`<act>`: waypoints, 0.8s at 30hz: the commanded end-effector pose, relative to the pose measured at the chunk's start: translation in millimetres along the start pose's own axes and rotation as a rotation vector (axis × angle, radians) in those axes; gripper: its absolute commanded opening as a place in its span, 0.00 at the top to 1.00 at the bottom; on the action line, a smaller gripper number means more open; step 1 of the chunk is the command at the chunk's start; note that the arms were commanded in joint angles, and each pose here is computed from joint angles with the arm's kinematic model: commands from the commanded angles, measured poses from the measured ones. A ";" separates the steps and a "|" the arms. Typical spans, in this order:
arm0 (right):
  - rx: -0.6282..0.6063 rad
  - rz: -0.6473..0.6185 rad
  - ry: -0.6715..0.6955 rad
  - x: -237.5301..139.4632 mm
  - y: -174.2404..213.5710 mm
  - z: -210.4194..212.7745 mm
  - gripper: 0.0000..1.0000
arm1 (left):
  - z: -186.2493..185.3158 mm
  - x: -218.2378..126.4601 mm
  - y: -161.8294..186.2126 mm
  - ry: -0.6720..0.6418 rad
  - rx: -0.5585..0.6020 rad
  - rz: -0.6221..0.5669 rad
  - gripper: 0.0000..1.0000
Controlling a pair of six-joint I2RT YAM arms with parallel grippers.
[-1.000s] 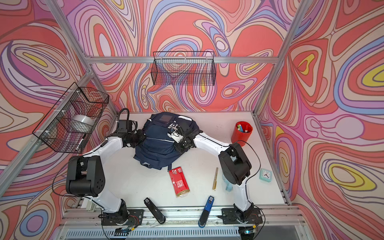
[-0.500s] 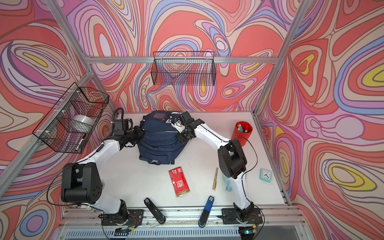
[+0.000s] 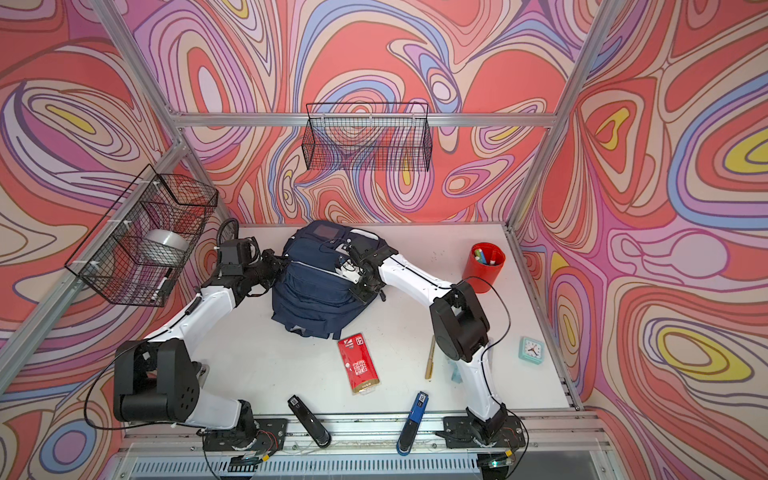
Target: Pack the student bag
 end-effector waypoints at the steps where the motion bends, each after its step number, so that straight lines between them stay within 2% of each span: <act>1: -0.099 -0.071 -0.064 -24.1 -22.5 38.9 1.00 | -60.8 -32.2 -19.9 0.219 0.026 -0.098 1.00; 3: -0.177 -0.069 -0.081 -31.0 -21.7 69.9 1.00 | -63.6 -34.7 -21.2 0.241 0.010 -0.110 1.00; 5: -0.196 -0.095 -0.092 -30.1 -21.5 80.1 1.00 | -65.3 -32.4 -20.7 0.263 -0.007 -0.100 1.00; 8: -0.147 -0.125 -0.032 -18.3 -24.7 54.5 1.00 | -57.9 -27.2 -19.9 0.247 -0.001 -0.104 1.00; 11: -0.053 -0.150 -0.053 -10.2 -31.0 27.1 1.00 | -40.1 -30.0 -17.3 0.148 0.061 -0.128 1.00; 14: -0.045 -0.173 -0.066 -7.8 -37.6 21.1 1.00 | -21.4 -34.8 -10.0 0.078 0.080 -0.135 1.00; 16: -0.050 -0.185 -0.132 -12.6 -44.3 33.2 1.00 | -15.8 -36.2 -2.6 0.081 0.069 -0.117 1.00; 20: -0.129 -0.192 -0.171 -20.4 -51.9 81.3 1.00 | -9.4 -33.1 8.0 0.137 -0.015 -0.096 1.00; 22: -0.093 -0.234 -0.232 -29.7 -60.5 92.1 1.00 | -7.5 -31.8 9.5 0.129 -0.025 -0.084 1.00; 24: -0.052 -0.280 -0.231 -36.6 -70.5 90.2 1.00 | -10.1 -32.1 10.0 0.143 -0.031 -0.082 1.00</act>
Point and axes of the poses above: each gripper's point midway between its finger pads, its own x axis out along the fingers, its own z axis along the line the jaws close on, y = z × x, the point moved 3 cm from there along -x, back along the fingers, and after that the axes turned 1 degree about x, right-handed, at the moved point
